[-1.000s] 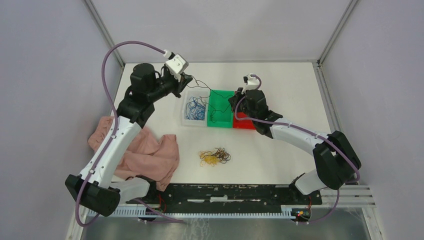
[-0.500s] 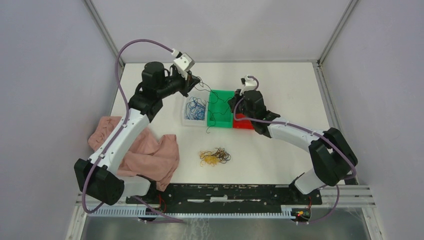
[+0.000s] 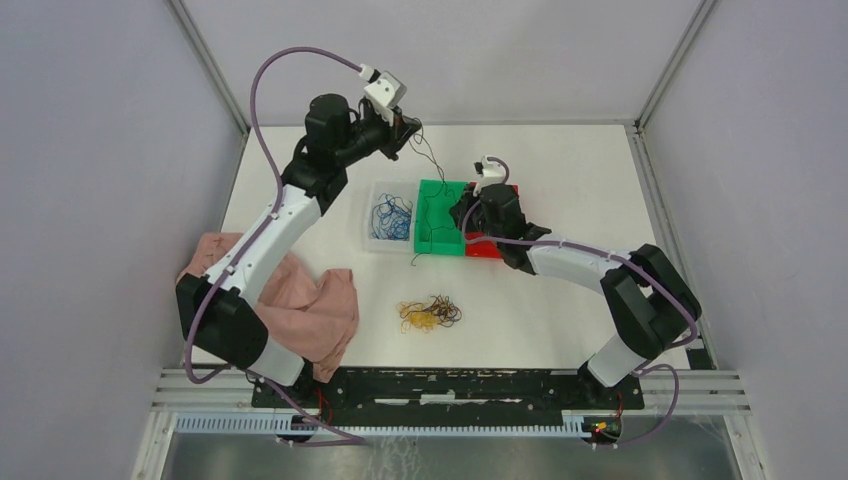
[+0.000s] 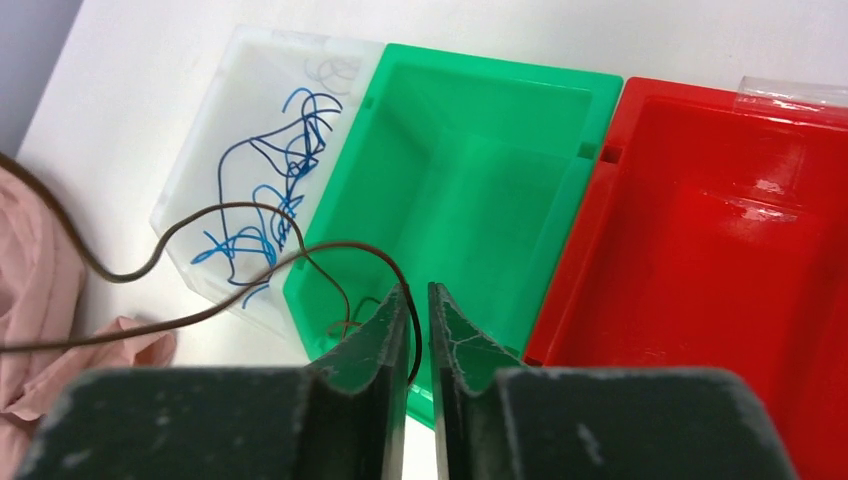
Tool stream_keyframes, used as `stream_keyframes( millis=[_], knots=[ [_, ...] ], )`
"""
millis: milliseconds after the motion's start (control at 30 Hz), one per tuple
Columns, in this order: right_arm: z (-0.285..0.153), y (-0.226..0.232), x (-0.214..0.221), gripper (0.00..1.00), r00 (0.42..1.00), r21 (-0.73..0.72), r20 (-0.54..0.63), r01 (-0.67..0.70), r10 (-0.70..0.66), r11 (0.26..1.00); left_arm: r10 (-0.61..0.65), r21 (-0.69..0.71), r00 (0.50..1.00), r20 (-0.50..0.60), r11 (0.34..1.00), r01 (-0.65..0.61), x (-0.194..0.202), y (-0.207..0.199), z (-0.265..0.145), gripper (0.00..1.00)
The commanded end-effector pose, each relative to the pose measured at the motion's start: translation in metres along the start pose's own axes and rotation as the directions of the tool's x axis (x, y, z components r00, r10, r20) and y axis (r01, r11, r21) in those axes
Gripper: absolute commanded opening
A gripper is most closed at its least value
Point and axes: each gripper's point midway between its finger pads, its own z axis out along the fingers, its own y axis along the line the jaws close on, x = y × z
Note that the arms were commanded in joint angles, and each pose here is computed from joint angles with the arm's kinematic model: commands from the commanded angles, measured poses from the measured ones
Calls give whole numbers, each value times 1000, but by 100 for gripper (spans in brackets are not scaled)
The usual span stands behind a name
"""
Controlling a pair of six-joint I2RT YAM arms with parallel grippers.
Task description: Untangle the cables
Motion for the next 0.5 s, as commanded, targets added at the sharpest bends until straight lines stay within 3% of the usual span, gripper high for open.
stream_keyframes(
  millis=[0, 200, 467],
  knots=[
    [-3, 13, -19, 24, 997, -59, 73, 0, 5, 998, 28, -34, 991, 129, 999, -24, -51, 10, 8, 3],
    [-10, 13, -16, 34, 996, -76, 85, 1, 6, 997, 27, -27, 992, 125, 999, -24, -48, 9, 20, 3],
    [-20, 17, -16, 36, 997, -108, 78, 12, -3, 994, 76, -16, 995, 70, 997, -75, -20, 8, 27, 3]
  ],
)
